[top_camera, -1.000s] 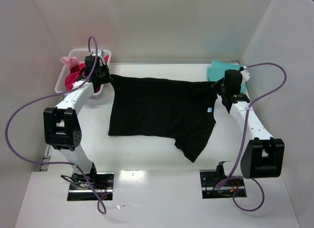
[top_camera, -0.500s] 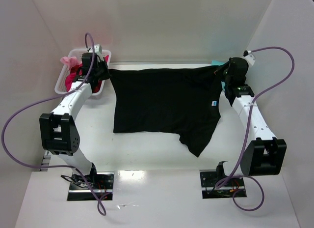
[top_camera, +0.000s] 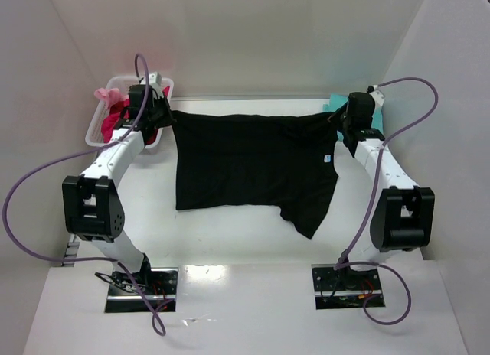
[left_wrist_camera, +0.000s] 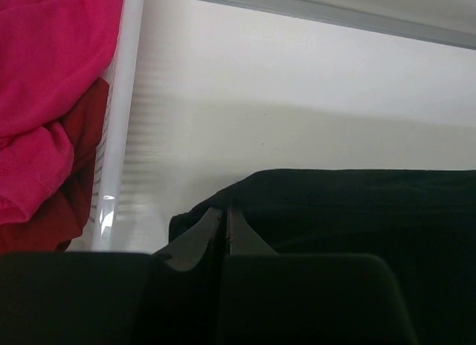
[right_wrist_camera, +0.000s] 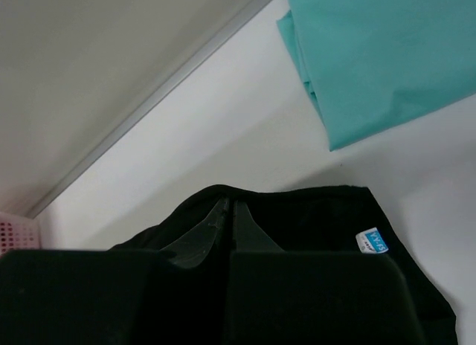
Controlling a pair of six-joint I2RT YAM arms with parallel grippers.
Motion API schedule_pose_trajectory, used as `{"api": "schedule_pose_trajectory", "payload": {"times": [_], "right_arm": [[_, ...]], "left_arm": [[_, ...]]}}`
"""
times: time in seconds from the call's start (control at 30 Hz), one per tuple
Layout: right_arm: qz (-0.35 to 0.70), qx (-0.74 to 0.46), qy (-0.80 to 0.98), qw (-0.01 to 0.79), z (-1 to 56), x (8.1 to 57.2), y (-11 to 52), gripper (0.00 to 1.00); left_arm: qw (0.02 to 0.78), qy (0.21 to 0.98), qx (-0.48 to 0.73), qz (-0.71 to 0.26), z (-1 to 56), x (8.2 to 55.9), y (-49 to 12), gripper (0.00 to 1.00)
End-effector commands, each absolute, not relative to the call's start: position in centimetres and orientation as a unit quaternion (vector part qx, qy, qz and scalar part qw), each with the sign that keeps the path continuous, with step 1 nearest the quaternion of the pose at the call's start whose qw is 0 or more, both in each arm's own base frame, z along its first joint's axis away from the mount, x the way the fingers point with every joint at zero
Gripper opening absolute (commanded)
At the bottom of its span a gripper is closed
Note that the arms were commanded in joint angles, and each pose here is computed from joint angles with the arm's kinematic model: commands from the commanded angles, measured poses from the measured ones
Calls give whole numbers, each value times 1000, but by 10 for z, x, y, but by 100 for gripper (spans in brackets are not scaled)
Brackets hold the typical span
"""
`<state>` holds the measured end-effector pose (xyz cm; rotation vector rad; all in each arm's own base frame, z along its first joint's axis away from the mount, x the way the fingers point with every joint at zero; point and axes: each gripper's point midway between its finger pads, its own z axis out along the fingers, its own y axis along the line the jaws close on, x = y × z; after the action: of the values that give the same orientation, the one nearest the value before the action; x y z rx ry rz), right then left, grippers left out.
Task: Fold and stack the t-shirts
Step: Flatten out the tshirt
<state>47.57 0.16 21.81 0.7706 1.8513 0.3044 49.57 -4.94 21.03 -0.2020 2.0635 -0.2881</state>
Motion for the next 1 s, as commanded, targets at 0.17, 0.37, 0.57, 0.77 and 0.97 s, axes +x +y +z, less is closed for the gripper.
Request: {"api": "schedule_pose_trajectory", "payload": {"times": [0.17,0.37,0.57,0.77,0.97], "right_arm": [[127,328,770,532,199,517,-10,0],[130,330,783,511,173,540,-7,0],[131,312,798,499,157,563,-3,0],[133,298,805,496,149,581,0,0],[138,290,809,492,142,593,3,0]], "left_arm": [[494,860,-61,-109,183,524,-49,0],[487,865,-67,-99,165,537,-46,0],[491,863,-69,-96,158,556,-46,0],[499,858,-88,-84,158,566,-40,0],[506,854,-87,-85,151,585,-40,0]]}}
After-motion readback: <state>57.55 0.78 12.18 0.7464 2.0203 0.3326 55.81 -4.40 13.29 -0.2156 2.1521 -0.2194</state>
